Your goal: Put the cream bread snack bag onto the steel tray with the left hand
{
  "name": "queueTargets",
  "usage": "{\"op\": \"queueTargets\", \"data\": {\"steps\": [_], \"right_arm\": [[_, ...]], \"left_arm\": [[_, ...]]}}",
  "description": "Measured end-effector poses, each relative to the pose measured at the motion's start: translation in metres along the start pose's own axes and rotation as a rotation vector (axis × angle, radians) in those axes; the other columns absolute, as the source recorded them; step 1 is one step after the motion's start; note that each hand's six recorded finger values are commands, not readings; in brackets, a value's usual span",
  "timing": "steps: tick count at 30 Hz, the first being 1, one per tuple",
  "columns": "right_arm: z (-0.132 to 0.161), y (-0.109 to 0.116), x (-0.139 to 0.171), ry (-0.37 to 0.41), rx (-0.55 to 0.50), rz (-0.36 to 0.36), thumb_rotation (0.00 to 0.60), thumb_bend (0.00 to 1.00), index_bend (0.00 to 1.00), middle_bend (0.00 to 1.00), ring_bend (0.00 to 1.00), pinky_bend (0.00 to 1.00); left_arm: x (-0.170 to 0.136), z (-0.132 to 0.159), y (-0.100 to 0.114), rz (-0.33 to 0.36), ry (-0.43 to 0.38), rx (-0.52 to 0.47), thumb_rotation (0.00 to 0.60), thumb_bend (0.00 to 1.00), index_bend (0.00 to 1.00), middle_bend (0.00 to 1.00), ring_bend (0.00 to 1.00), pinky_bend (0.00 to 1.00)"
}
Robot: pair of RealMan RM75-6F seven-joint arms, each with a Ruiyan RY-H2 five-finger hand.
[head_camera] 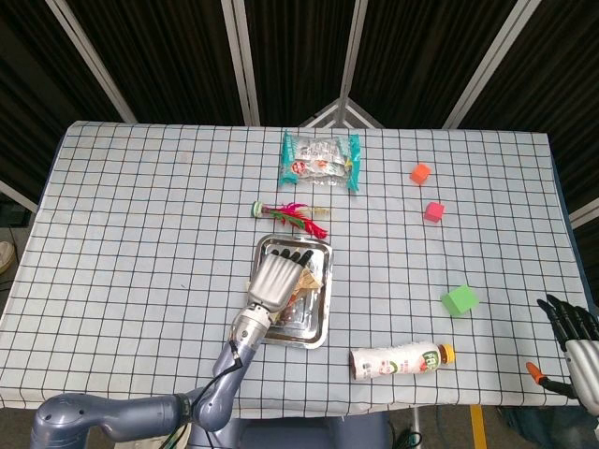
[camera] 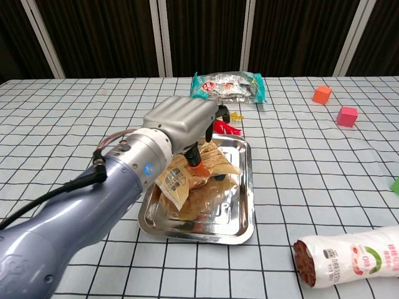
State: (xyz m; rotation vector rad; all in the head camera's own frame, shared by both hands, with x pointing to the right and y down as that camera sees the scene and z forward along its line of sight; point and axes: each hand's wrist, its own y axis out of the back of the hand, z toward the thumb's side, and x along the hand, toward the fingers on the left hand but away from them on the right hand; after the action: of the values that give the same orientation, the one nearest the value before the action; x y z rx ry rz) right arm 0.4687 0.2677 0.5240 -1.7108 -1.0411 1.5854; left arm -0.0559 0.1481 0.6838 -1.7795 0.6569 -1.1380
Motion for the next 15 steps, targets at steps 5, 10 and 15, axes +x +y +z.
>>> {"op": "queueTargets", "data": {"steps": [5, 10, 15], "right_arm": [[0.002, 0.0, 0.001, 0.005, 0.004, -0.001, 0.6, 0.31, 0.0, 0.0, 0.0, 0.0], [0.004, -0.003, 0.002, 0.01, 0.021, 0.004, 0.6, 0.31, 0.0, 0.0, 0.0, 0.0], [0.006, -0.004, 0.006, 0.009, 0.032, 0.002, 0.6, 0.31, 0.0, 0.0, 0.0, 0.0]], "left_arm": [[-0.002, 0.003, -0.007, -0.033, -0.009, 0.006, 0.6, 0.11, 0.1, 0.24, 0.2, 0.3], [-0.022, 0.005, 0.001, -0.035, -0.059, -0.014, 0.6, 0.05, 0.0, 0.0, 0.0, 0.22], [-0.07, -0.021, 0.027, 0.002, -0.09, 0.0, 0.6, 0.04, 0.0, 0.0, 0.0, 0.16]]}}
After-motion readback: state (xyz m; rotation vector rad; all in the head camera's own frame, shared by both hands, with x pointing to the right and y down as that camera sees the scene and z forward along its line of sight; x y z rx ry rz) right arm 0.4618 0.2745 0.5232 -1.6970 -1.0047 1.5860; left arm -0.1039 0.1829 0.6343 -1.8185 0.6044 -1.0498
